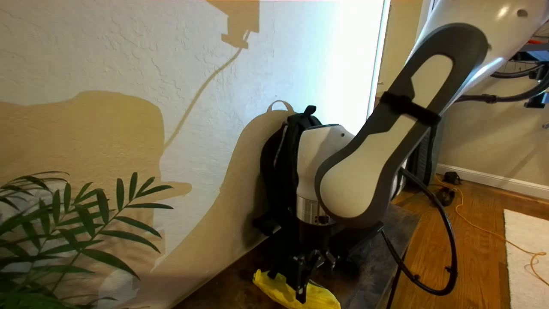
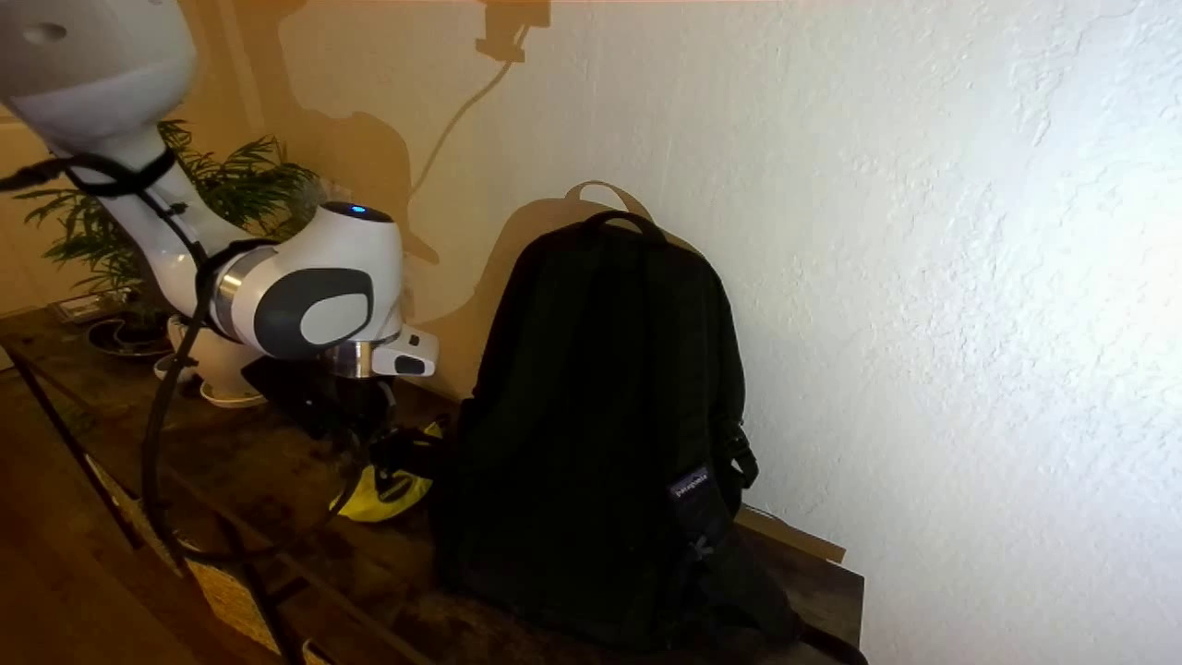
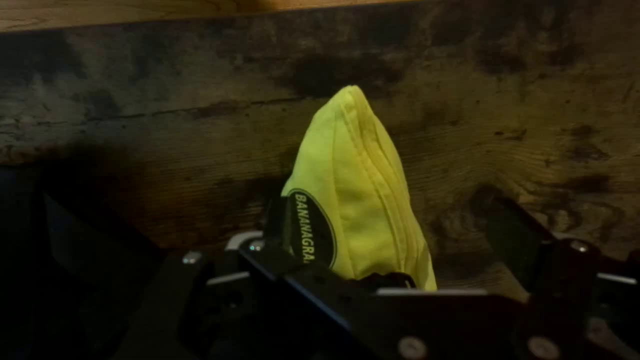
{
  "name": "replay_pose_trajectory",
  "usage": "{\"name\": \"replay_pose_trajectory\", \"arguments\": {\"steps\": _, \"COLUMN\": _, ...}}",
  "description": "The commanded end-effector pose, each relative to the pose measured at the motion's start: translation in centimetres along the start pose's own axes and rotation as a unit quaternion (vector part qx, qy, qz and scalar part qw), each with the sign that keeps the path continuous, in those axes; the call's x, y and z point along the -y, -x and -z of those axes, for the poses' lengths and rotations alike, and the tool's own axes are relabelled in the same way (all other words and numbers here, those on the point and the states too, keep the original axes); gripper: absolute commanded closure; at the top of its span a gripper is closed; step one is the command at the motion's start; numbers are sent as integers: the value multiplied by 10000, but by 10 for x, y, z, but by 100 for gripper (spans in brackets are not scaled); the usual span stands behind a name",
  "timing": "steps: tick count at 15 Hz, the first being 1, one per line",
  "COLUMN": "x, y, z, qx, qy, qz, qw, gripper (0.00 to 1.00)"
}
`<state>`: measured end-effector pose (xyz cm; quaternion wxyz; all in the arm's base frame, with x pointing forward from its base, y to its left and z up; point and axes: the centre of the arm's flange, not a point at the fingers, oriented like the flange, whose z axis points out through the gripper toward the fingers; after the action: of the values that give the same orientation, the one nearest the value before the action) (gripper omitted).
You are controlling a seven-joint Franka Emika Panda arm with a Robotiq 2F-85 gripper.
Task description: Pick up the object and put it in the bag
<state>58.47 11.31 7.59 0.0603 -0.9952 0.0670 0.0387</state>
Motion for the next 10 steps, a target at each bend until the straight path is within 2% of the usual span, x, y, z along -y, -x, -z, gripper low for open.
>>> {"name": "replay_pose_trajectory", "arguments": {"steps": 1, "x": 1, "y": -14, "z": -17, "qx": 30, "qy": 8, "qz": 150, "qw": 9999, "gripper": 0}}
{"name": "replay_pose_trajectory", "arguments": {"steps": 10, "x": 5, "y": -43, "z": -55, "qx": 4, "qy": 108, "qz": 835, "qw": 9964, "gripper": 0}}
